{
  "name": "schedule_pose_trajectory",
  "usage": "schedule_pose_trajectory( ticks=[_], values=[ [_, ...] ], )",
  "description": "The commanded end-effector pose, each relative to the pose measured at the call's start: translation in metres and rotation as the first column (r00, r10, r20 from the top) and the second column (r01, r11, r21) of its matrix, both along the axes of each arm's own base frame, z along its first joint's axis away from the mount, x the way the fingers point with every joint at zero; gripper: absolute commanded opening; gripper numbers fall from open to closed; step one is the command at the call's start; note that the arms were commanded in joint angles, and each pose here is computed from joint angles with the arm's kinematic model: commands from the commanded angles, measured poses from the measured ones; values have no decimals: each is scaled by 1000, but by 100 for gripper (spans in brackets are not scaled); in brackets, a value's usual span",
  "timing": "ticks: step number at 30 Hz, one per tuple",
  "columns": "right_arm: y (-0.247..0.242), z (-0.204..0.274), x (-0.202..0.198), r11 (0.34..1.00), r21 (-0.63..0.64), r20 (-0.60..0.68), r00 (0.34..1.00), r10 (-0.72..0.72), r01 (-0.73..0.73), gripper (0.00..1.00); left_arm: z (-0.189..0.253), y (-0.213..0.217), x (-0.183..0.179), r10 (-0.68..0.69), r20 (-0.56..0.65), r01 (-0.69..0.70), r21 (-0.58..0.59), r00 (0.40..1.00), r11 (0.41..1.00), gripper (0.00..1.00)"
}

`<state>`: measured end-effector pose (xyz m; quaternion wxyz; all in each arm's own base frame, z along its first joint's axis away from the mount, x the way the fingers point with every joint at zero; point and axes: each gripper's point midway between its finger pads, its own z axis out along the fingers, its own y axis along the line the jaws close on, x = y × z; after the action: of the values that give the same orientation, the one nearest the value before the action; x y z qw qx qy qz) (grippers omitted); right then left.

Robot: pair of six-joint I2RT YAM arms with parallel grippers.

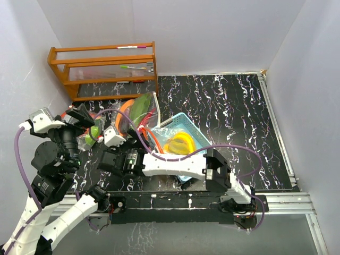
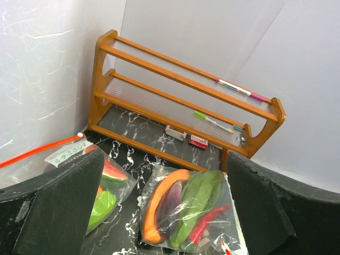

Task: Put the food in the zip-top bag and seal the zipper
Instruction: Zip the zipper food storage bag.

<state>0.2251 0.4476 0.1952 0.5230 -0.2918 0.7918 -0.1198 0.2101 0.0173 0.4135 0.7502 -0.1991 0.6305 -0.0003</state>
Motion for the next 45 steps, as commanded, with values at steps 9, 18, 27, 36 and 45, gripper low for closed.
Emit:
schedule_pose_trajectory(
  ticks=[9,18,27,36,45],
  values=[
    [-32,10,45,985,39,85,982,-171,168,100,-2,-4,-1,-34,12,34,-9,999,999,97],
    [-33,-12,71,990,-15,54,989,-141,142,97,-2,0,-5,-22,18,22,2,1000,1000,97],
    [-39,-34,68,990,-47,16,991,-135,135,60,-5,2,-7,-20,19,19,5,1000,1000,97],
    [-67,-40,66,974,-79,52,977,-207,211,47,-3,4,-10,-16,25,16,4,1000,1000,97],
    [-100,-34,72,973,-71,28,976,-216,217,22,-2,1,-9,-34,26,34,8,999,999,97]
  ],
)
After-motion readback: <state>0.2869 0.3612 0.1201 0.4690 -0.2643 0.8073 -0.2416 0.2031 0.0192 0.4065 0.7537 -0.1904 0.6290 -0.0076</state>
